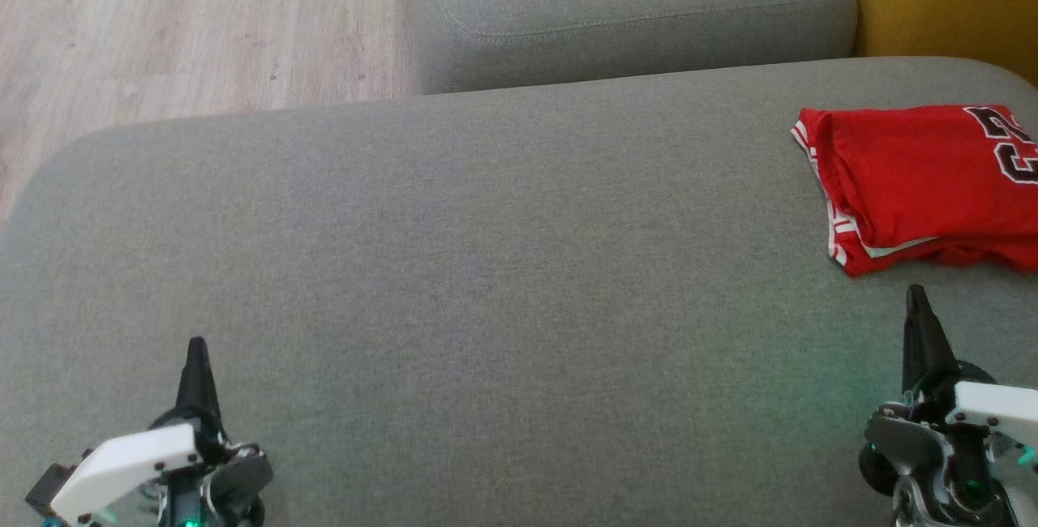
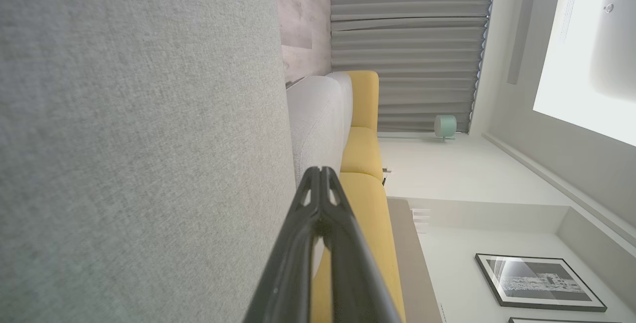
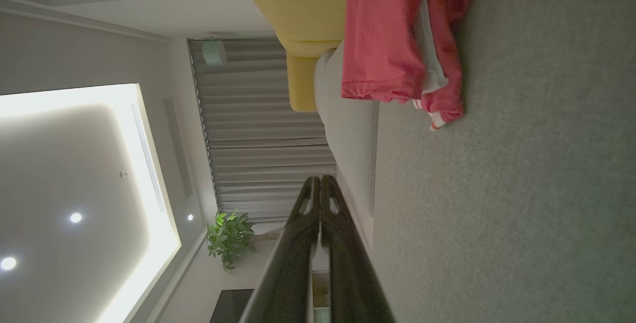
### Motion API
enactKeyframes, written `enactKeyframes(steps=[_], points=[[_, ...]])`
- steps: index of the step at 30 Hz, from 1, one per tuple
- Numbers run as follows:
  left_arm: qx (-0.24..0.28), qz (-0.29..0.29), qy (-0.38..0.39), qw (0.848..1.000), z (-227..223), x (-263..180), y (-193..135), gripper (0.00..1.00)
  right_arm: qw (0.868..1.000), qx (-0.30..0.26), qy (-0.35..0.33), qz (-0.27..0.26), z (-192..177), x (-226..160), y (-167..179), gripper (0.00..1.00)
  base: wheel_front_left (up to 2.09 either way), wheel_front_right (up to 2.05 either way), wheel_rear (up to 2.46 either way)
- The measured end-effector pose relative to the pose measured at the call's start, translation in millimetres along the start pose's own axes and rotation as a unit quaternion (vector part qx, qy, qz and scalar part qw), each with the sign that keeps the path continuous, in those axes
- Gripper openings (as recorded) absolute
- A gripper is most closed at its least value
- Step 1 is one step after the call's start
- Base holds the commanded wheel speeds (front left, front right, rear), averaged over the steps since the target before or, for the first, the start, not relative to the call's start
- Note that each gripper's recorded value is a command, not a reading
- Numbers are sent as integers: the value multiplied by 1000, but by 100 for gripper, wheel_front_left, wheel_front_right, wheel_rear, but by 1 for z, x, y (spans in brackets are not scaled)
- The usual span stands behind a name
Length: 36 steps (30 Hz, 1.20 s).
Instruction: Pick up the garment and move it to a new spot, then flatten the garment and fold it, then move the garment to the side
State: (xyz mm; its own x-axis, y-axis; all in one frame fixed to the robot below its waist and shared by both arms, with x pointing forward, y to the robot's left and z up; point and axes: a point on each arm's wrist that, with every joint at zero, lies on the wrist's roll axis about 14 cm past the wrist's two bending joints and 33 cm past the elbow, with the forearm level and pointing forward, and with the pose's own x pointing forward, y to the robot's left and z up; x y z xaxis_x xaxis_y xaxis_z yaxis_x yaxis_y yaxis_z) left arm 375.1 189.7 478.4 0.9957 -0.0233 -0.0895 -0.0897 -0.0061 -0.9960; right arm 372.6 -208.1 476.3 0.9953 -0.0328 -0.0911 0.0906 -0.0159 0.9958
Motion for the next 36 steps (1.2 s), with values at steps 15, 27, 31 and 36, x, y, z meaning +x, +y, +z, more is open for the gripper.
enactKeyframes(steps=[15, 27, 31, 36], points=[[0, 0, 0, 1000, 0, 0, 0, 0, 1000, 0, 0, 0, 0, 0, 0, 0, 0, 0, 0], [0, 0, 0, 1000, 0, 0, 0, 0, 1000, 0, 0, 0, 0, 0, 0, 0, 0, 0, 0], [0, 0, 0, 1000, 0, 0, 0, 0, 1000, 0, 0, 0, 0, 0, 0, 0, 0, 0, 0], [0, 0, 0, 1000, 0, 0, 0, 0, 1000, 0, 0, 0, 0, 0, 0, 0, 0, 0, 0]])
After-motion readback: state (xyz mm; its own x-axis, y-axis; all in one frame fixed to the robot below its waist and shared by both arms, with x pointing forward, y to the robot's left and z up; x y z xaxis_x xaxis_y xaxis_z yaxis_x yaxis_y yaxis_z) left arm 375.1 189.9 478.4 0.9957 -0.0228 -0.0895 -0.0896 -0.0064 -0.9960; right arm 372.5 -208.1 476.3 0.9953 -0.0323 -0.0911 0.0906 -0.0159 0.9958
